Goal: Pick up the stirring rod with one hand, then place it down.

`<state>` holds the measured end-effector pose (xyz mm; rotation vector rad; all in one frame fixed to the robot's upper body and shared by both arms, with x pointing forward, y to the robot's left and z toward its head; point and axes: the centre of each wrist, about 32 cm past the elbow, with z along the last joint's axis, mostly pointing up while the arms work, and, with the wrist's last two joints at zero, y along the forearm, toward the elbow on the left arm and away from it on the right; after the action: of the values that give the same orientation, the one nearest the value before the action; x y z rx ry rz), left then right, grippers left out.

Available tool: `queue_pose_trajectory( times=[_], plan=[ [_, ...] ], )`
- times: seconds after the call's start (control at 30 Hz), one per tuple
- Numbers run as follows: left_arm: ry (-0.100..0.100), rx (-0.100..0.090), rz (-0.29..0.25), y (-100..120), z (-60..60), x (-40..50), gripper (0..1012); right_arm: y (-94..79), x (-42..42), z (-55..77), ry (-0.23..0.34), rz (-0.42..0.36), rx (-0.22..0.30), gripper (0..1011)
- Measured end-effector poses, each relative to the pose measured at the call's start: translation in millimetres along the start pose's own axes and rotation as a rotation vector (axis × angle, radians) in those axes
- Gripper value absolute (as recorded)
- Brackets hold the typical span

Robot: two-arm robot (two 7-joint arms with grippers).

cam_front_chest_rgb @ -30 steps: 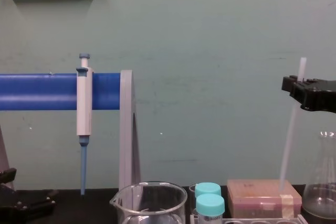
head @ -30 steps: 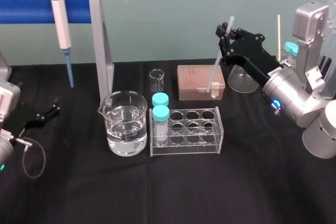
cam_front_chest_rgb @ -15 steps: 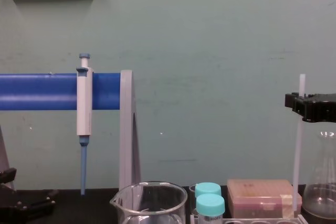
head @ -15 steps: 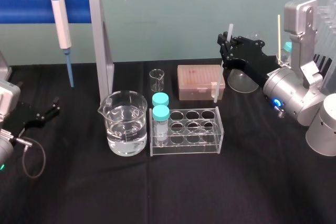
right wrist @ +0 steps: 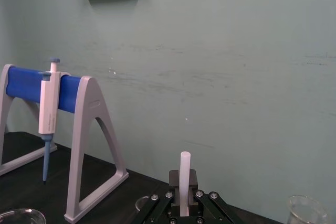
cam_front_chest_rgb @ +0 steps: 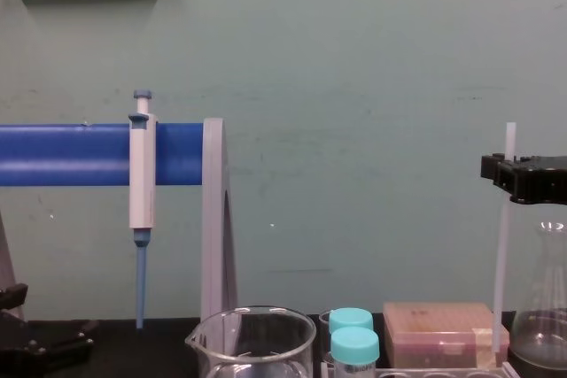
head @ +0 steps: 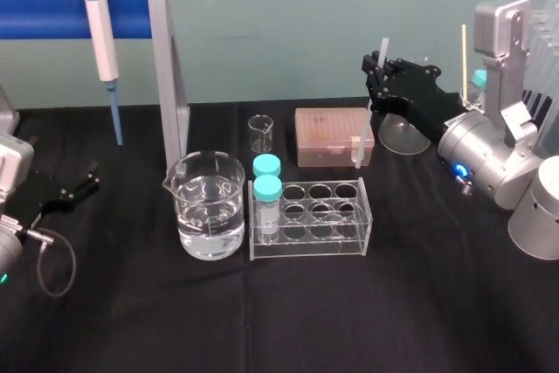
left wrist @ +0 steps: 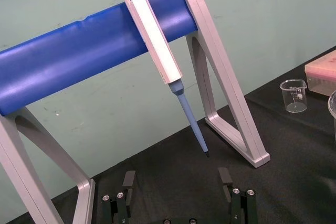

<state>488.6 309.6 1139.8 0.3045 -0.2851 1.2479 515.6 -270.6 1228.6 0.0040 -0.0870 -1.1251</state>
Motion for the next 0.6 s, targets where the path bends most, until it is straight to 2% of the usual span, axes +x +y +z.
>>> queue_pose_trajectory(
  times=[0.6],
  plan=[
    [0.0,0.0,0.0,0.0,0.0,0.0,1000,0.1,0.0,-0.7,0.002,0.0,0.004,82]
  ],
)
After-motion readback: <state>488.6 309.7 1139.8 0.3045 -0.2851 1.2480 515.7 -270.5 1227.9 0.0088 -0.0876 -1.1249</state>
